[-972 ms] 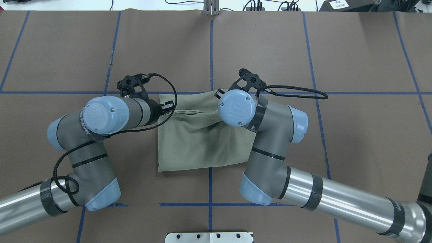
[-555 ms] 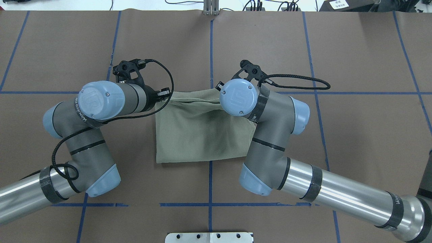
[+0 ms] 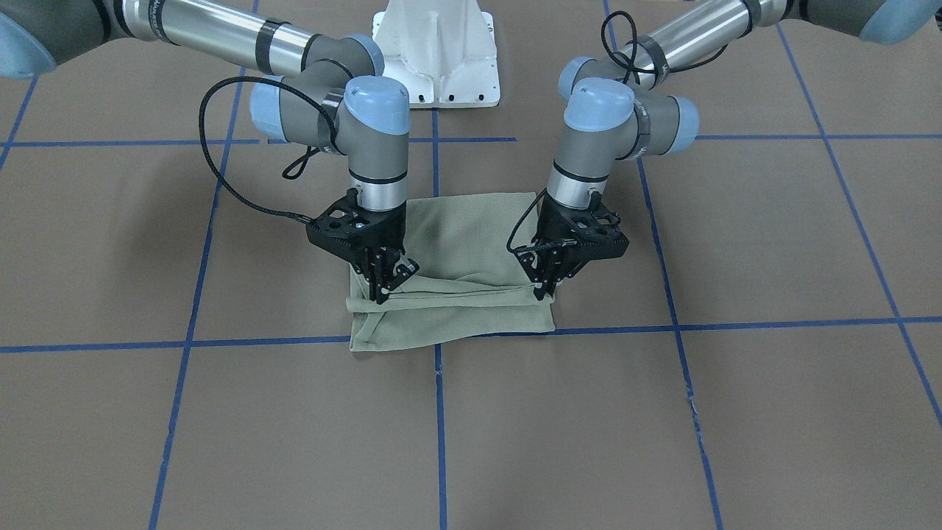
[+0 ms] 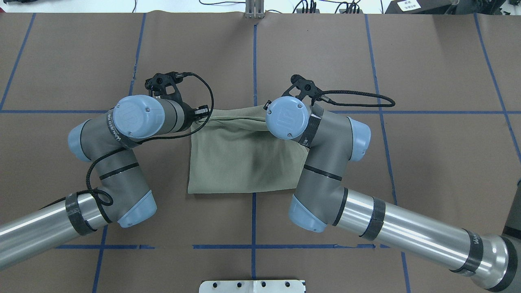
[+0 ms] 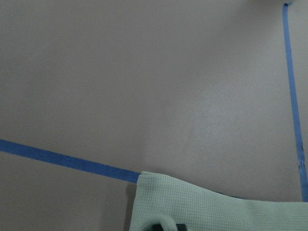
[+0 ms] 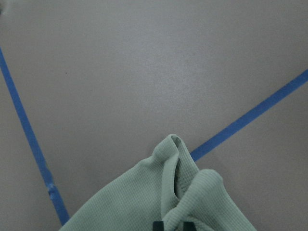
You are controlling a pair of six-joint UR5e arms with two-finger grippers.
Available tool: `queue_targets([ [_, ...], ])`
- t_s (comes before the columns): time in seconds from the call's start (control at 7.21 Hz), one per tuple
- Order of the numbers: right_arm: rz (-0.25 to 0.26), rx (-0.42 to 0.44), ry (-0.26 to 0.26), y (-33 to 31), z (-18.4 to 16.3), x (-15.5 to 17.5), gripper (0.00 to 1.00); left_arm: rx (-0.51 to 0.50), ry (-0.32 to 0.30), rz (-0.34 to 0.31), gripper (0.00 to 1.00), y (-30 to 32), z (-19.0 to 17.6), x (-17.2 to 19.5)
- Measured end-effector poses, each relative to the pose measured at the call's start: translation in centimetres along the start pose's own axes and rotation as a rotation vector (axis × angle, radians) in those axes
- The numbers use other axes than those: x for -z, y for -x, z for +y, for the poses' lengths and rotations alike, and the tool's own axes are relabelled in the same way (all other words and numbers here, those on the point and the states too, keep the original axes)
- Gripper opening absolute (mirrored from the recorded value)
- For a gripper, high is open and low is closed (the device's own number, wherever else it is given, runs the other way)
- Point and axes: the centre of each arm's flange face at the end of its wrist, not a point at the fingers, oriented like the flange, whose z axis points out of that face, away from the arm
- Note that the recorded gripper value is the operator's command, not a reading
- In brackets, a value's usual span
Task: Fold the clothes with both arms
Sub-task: 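Lay the folded edge onto the far half with both grippers, then release the shirt and raise the right gripper away while the left gripper holds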
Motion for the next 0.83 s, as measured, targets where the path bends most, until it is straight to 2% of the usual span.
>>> queue_targets([
  [0.28, -0.020, 0.071, 0.008, 1.2, -0.4, 1.1, 1.00, -0.099, 0.015, 0.023, 1.00, -0.1, -1.5, 1.2],
  [0.42, -0.035, 0.087, 0.023, 2.0, -0.2, 2.1, 1.00, -0.152, 0.056, 0.046, 1.00, 0.4, -3.0, 2.5],
  [0.56, -0.047, 0.100, 0.039, 2.7, 0.8, 2.9, 1.00, -0.190, 0.089, 0.065, 1.00, 0.9, -4.1, 3.4],
  [0.83, -0.036, 0.146, 0.059, 2.0, 5.2, 2.4, 1.00, -0.213, 0.108, 0.076, 1.00, 1.4, -4.8, 3.9],
])
